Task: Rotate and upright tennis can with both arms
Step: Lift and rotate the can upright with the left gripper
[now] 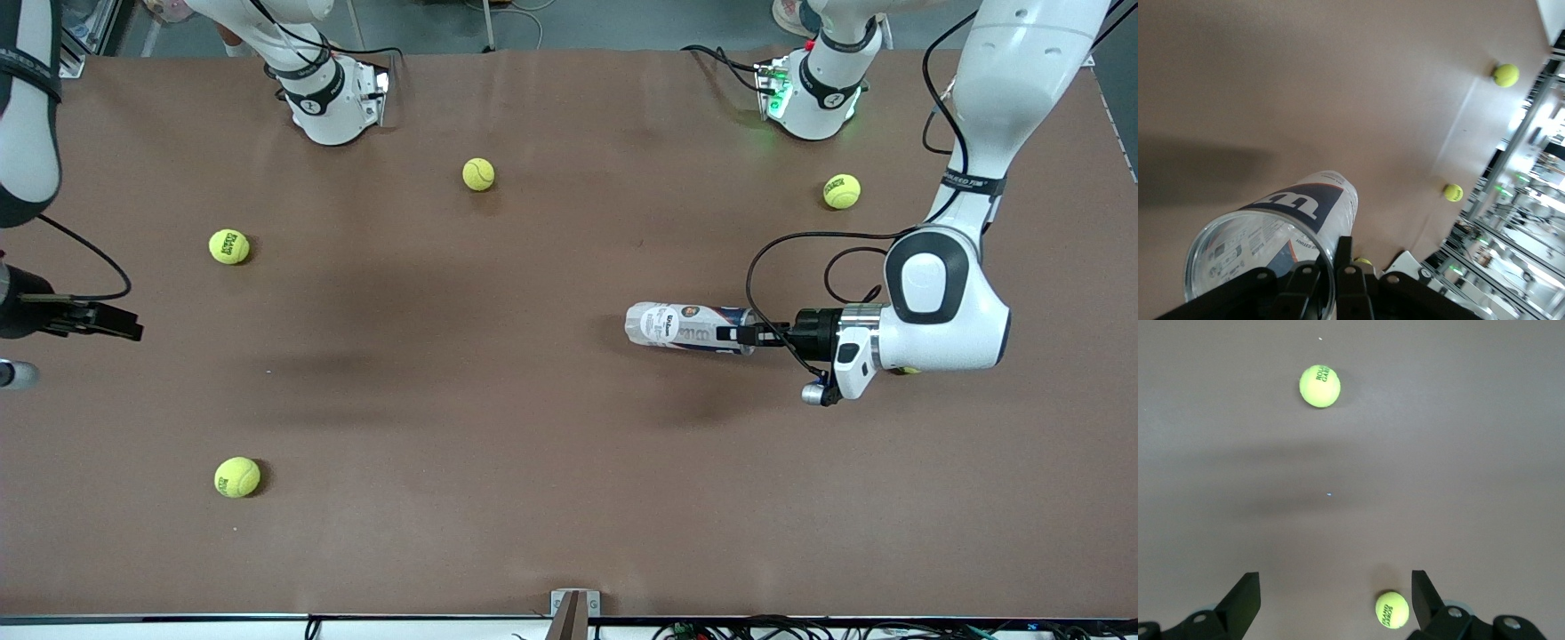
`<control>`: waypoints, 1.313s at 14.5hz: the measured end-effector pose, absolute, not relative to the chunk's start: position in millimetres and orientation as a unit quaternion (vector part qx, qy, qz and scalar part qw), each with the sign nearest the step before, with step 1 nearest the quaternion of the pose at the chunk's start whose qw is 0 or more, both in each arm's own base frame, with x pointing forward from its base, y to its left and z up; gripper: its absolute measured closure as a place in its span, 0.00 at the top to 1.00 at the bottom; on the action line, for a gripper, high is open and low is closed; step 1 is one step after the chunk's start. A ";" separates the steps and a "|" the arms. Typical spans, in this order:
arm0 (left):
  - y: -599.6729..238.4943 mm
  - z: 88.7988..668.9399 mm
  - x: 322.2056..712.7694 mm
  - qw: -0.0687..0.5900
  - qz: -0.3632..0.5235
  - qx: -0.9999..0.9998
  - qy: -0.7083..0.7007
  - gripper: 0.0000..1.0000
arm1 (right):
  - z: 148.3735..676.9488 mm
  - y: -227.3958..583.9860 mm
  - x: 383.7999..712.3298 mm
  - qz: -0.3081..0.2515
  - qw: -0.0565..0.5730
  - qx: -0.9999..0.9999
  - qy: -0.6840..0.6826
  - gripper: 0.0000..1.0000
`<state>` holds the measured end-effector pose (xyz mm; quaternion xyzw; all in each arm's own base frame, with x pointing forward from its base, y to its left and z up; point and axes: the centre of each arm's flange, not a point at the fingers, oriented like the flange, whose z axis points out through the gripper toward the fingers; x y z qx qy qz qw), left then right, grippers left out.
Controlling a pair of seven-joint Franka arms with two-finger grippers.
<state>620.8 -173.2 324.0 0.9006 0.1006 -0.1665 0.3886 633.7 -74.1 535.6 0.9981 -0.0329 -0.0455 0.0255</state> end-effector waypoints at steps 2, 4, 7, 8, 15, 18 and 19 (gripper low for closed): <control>-202.6 360.6 628.4 0.330 -0.163 0.923 0.118 0.04 | 542.2 -73.8 632.1 -0.049 0.026 0.998 -0.032 1.00; -239.2 394.2 629.1 0.266 -0.152 0.942 0.137 0.04 | 547.0 -71.7 633.2 -0.044 0.027 0.998 -0.031 1.00; -295.9 436.4 615.6 0.175 -0.131 0.962 0.164 0.04 | 560.7 -71.5 634.8 -0.031 0.028 0.999 -0.031 1.00; -314.9 445.9 607.9 0.152 -0.123 0.966 0.169 0.04 | 564.2 -69.5 635.2 -0.028 0.028 0.999 -0.029 1.00; -463.9 458.8 519.2 0.028 -0.022 0.985 0.171 0.04 | 574.5 -60.7 620.8 -0.066 0.001 0.997 -0.028 1.00; -509.9 422.0 489.1 -0.003 -0.020 0.986 0.167 0.04 | 591.6 -58.1 610.9 -0.061 0.000 0.998 -0.027 1.00; -517.3 408.2 486.6 -0.014 -0.018 0.986 0.166 0.04 | 595.1 -55.8 607.9 -0.058 0.001 0.998 -0.025 1.00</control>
